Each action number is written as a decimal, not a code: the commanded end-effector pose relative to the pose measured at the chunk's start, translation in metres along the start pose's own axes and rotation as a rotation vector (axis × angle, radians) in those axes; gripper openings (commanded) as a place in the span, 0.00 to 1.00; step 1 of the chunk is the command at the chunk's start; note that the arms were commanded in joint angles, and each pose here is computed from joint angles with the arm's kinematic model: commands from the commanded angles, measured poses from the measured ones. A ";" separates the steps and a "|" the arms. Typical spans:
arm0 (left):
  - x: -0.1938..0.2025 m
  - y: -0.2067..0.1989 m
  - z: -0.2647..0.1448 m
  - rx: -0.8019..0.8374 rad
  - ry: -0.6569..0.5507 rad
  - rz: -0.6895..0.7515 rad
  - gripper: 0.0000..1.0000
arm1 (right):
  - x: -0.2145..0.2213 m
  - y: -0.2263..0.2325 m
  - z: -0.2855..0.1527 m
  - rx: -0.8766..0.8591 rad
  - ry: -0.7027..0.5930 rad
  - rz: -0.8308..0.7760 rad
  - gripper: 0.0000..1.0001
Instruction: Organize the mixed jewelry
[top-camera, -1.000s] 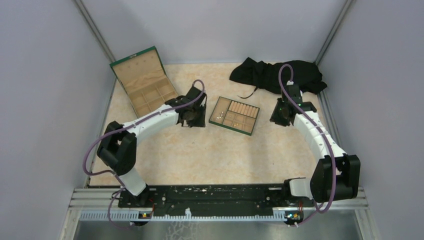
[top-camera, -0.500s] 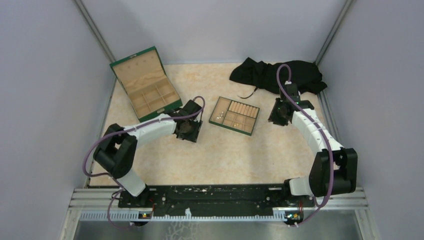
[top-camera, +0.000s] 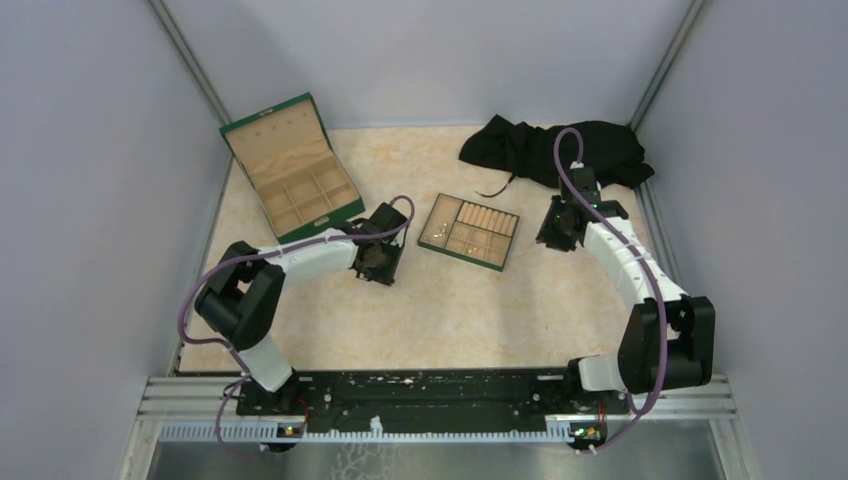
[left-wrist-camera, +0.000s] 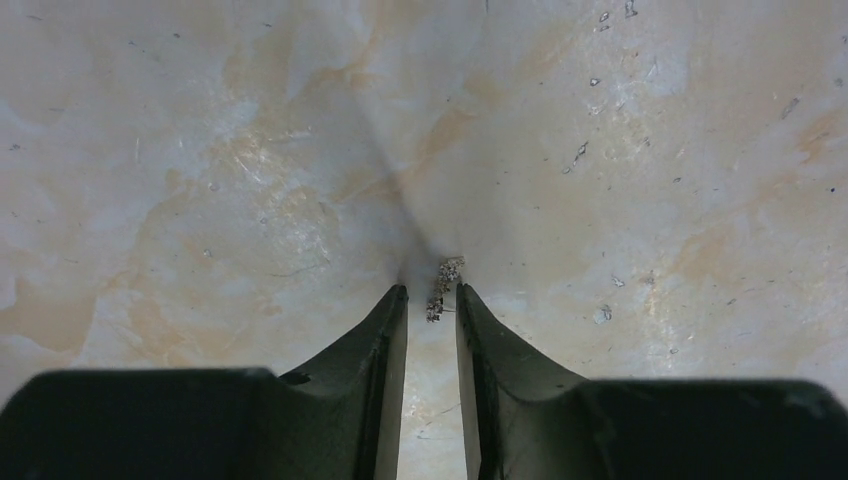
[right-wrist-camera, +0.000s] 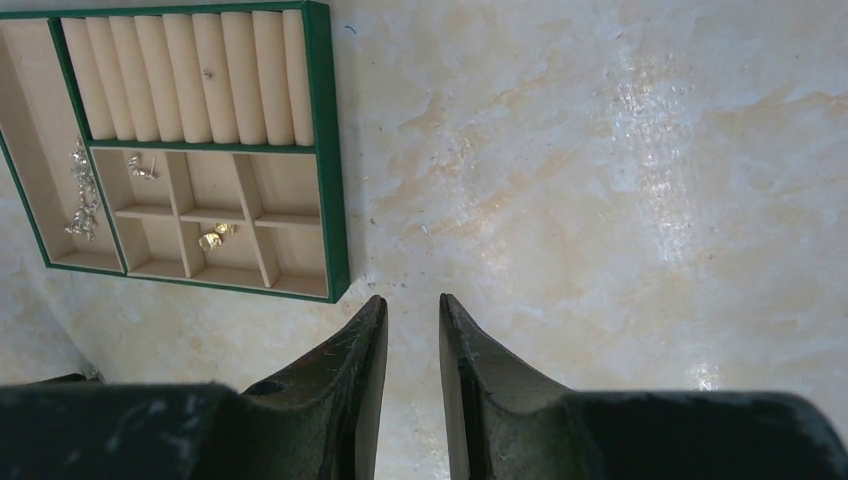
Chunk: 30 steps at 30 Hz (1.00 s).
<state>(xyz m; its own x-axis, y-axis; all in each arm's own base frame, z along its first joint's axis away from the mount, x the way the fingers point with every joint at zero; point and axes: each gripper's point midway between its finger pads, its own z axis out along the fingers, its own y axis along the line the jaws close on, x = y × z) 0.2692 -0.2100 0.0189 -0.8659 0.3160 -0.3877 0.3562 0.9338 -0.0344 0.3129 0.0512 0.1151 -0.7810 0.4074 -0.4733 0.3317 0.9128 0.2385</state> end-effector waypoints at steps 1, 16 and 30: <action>0.006 0.001 0.008 -0.002 0.017 0.007 0.28 | -0.026 0.011 -0.014 -0.037 -0.089 0.017 0.26; -0.022 -0.010 -0.028 0.044 -0.064 -0.049 0.00 | -0.022 0.008 -0.018 -0.042 -0.096 0.019 0.26; -0.113 -0.076 -0.071 0.304 -0.240 -0.077 0.00 | -0.017 -0.006 -0.031 0.003 -0.122 0.017 0.26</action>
<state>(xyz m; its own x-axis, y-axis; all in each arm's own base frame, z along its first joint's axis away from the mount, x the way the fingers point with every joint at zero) 0.3006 -0.2672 0.1122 -0.8117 0.2010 -0.5485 0.3825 0.8925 -0.2389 0.3097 0.0474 0.1335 -0.7461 0.4137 -0.5217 0.3296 0.9103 0.2506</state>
